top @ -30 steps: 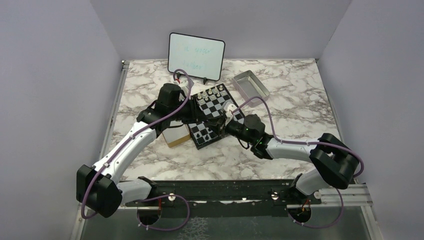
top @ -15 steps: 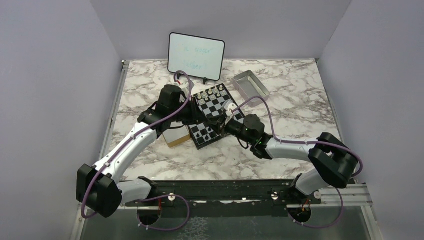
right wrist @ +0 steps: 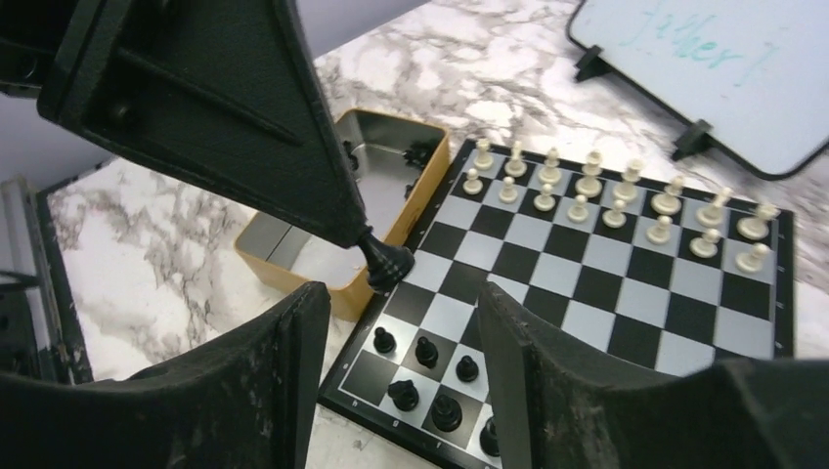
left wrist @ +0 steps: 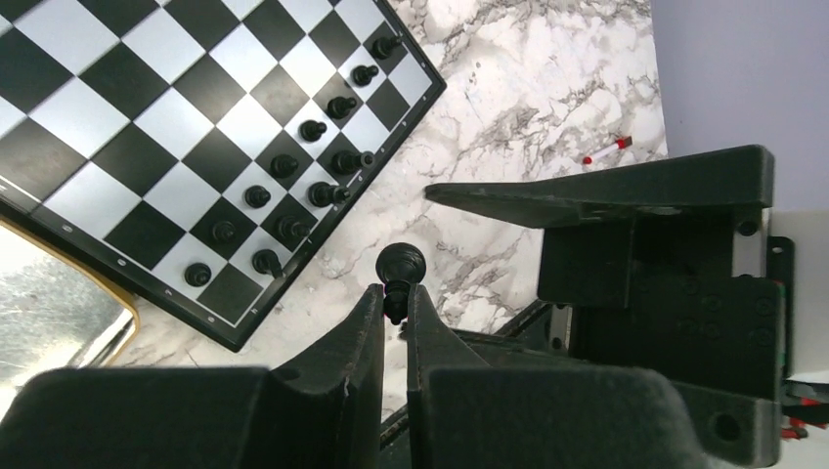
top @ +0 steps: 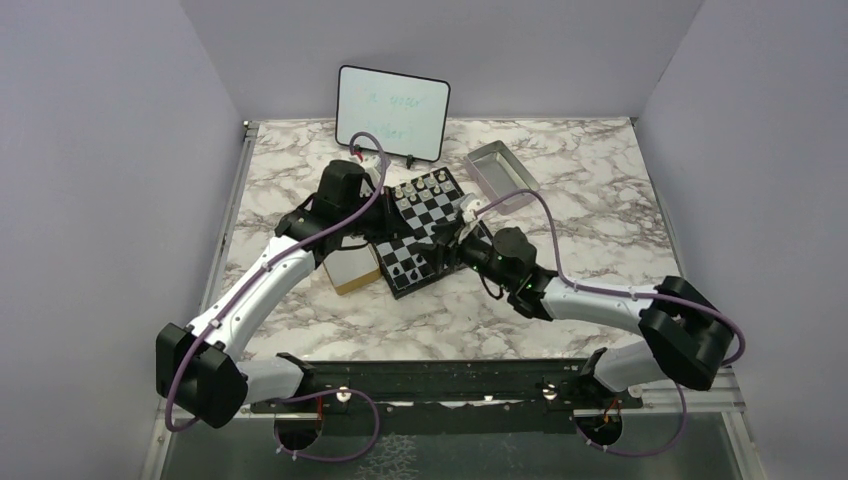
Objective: Set up the chess pieces on the board
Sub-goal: Place the chess piece on the chessboard.
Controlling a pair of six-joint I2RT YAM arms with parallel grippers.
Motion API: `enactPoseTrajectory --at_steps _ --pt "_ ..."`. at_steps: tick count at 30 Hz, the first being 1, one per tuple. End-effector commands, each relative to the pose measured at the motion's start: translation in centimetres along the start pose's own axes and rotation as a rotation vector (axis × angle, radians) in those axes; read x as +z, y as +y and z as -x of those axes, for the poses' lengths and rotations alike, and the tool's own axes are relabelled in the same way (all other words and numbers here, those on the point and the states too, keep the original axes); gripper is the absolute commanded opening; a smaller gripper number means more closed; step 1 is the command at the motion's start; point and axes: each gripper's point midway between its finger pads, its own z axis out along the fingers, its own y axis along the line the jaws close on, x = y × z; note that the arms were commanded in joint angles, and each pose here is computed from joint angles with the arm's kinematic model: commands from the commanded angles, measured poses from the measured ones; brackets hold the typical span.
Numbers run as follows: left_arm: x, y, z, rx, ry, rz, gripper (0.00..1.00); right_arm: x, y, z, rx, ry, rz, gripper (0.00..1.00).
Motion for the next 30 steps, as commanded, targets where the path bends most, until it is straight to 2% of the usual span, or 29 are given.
enactPoseTrajectory --at_steps 1,4,8,15,21,26,30 --pt "-0.9 -0.4 2.1 0.072 -0.048 0.042 0.07 -1.4 -2.7 1.3 0.120 0.021 -0.206 0.65" --pt "-1.0 -0.1 2.4 0.089 -0.047 0.074 0.07 -1.8 -3.8 1.0 0.090 0.114 -0.274 0.69" --pt "-0.5 0.0 2.1 0.115 -0.033 0.112 0.07 -3.2 -6.9 0.1 0.106 0.203 -0.402 0.71" --pt "0.8 0.1 0.4 0.173 0.024 0.204 0.07 -6.8 -14.8 0.0 0.279 0.200 -0.577 0.71" --pt "3.8 -1.3 -0.6 0.244 0.072 0.249 0.07 -11.6 -21.8 -0.8 0.380 0.194 -0.788 0.70" --pt "7.2 -2.8 -0.4 0.316 0.105 0.280 0.07 -13.8 -24.4 -1.2 0.476 0.160 -0.845 0.70" --pt "10.3 -3.3 -0.3 0.364 0.146 0.308 0.07 -14.3 -24.6 -1.5 0.513 0.144 -0.835 0.70"
